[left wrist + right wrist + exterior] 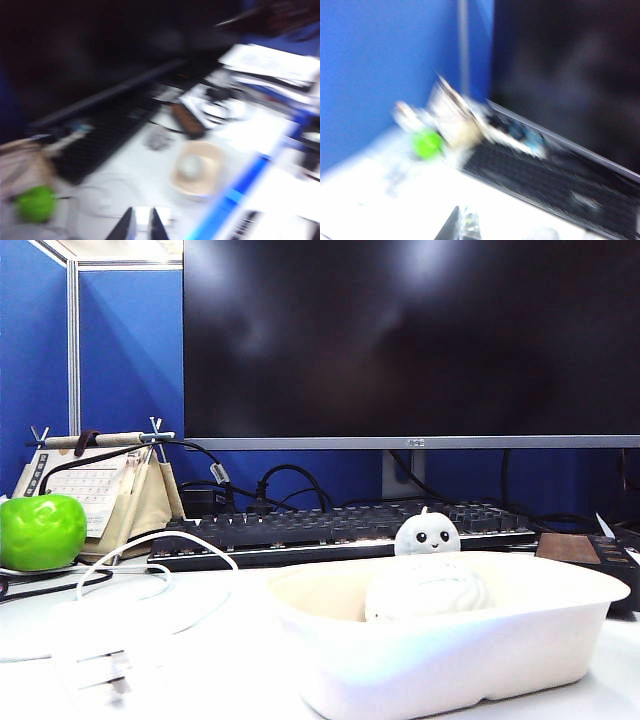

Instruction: Place the tilting octopus upright.

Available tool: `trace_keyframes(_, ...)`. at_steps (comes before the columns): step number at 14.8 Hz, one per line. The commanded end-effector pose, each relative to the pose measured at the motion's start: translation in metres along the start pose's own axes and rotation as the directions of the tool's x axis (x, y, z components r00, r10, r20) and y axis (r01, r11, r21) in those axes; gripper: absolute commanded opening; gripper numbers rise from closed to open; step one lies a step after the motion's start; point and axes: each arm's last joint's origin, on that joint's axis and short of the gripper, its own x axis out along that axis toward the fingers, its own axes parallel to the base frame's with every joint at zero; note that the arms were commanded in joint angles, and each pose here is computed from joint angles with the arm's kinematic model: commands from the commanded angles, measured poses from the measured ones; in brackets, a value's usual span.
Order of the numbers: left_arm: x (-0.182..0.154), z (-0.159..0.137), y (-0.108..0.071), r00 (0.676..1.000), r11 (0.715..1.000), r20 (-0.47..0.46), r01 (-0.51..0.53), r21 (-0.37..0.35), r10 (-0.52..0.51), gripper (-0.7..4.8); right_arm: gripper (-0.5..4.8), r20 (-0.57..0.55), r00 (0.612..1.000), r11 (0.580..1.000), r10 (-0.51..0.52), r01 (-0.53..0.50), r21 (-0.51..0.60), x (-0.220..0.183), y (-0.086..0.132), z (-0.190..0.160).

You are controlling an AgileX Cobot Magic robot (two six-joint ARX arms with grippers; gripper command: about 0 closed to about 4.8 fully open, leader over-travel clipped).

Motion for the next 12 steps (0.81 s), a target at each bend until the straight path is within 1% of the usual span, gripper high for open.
trace_keyframes(1, -0.019, -0.013, -0.002, 0.978, 0.979, 0.034, -0.204, -0.012, 0.204, 0.47, -0.06, 0.059, 0.998, 0.999, -0.004, 0.001, 0.053, -0.034, -0.030, -0.003)
trace_keyframes(2, -0.024, -0.017, -0.002, 0.965, 0.966, 0.044, -0.257, -0.013, 0.257, 0.47, -0.06, 0.059, 0.998, 0.998, -0.035, 0.032, 0.053, -0.043, -0.042, -0.007)
trace_keyframes(5, -0.025, -0.018, -0.001, 0.950, 0.950, 0.037, -0.311, -0.003, 0.311, 0.47, -0.06, 0.054, 0.984, 0.985, -0.170, 0.168, 0.038, -0.062, -0.069, -0.021)
trace_keyframes(7, -0.018, -0.021, 0.003, 0.931, 0.930, -0.004, -0.366, 0.024, 0.366, 0.47, -0.06, 0.033, 0.962, 0.962, -0.270, 0.271, -0.018, -0.072, -0.084, -0.033)
trace_keyframes(8, -0.011, -0.023, 0.006, 0.913, 0.914, -0.042, -0.404, 0.029, 0.405, 0.48, -0.06, 0.021, 0.954, 0.953, -0.298, 0.299, -0.051, -0.076, -0.090, -0.039)
trace_keyframes(9, -0.003, -0.026, 0.008, 0.908, 0.911, -0.077, -0.410, 0.043, 0.412, 0.48, -0.06, 0.014, 0.954, 0.952, -0.299, 0.300, -0.067, -0.081, -0.096, -0.044)
trace_keyframes(10, 0.015, -0.031, 0.012, 0.906, 0.915, -0.129, -0.399, 0.051, 0.403, 0.48, -0.06, 0.020, 0.954, 0.952, -0.300, 0.301, -0.054, -0.086, -0.103, -0.052)
trace_keyframes(11, 0.028, -0.035, 0.015, 0.904, 0.919, -0.163, -0.391, 0.056, 0.395, 0.48, -0.06, 0.028, 0.949, 0.948, -0.315, 0.316, -0.042, -0.088, -0.107, -0.058)
trace_keyframes(12, 0.044, -0.038, 0.019, 0.910, 0.928, -0.182, -0.369, 0.055, 0.373, 0.48, -0.05, 0.039, 0.936, 0.936, -0.350, 0.351, -0.030, -0.090, -0.111, -0.065)
